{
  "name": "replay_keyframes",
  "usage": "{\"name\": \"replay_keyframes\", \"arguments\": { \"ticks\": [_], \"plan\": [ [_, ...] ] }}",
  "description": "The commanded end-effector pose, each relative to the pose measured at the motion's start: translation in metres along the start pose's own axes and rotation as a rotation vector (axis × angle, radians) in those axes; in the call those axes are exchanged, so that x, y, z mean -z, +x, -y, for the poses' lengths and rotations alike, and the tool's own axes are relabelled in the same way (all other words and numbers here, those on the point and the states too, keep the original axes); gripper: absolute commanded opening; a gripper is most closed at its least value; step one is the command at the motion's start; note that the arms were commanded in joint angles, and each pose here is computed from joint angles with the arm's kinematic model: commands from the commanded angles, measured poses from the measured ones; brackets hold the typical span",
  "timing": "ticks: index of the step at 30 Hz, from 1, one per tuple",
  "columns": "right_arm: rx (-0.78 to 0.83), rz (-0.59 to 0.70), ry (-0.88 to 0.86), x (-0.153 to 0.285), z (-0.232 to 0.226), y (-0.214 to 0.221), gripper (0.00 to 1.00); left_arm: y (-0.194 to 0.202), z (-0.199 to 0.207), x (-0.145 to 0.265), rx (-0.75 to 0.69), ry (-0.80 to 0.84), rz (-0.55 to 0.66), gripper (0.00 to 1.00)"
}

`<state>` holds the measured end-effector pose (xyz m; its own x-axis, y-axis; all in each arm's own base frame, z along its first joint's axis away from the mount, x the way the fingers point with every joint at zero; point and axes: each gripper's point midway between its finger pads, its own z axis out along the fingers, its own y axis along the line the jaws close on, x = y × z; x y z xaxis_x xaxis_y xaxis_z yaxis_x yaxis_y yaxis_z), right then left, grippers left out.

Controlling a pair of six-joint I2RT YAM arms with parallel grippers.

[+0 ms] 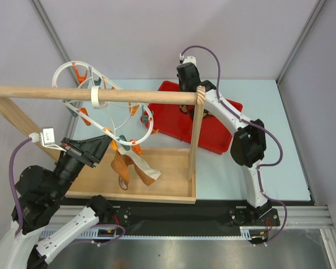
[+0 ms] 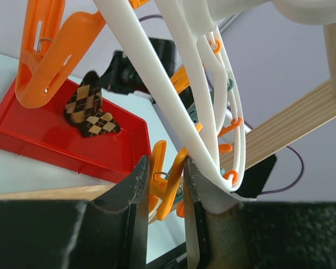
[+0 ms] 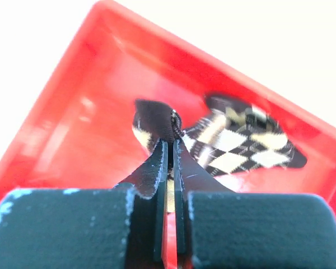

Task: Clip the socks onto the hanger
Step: Pick up the sock from the bin, then place the sock in the bin, then pick up the sock from the bin.

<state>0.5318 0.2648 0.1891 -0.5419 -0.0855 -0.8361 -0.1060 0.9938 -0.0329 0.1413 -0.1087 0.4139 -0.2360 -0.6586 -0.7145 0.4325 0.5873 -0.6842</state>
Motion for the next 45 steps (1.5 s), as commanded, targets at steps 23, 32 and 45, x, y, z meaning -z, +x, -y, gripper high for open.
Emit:
{"name": "replay_keyframes", "arguments": {
  "ticks": [23,32,45],
  "plan": [
    [0.072,-0.077,-0.145,-0.005,0.026,0.002,0.59,0.042,-0.050,0.005,-0.047,-0.194,-0.149,0.00],
    [0.497,-0.170,-0.156,0.006,0.077,0.057,0.60,0.050,-0.048,0.002,-0.030,-0.174,-0.170,0.00],
    [0.844,-0.202,-0.392,-0.036,0.100,0.083,0.50,0.062,-0.050,-0.001,-0.033,-0.194,-0.234,0.00]
  ]
}}
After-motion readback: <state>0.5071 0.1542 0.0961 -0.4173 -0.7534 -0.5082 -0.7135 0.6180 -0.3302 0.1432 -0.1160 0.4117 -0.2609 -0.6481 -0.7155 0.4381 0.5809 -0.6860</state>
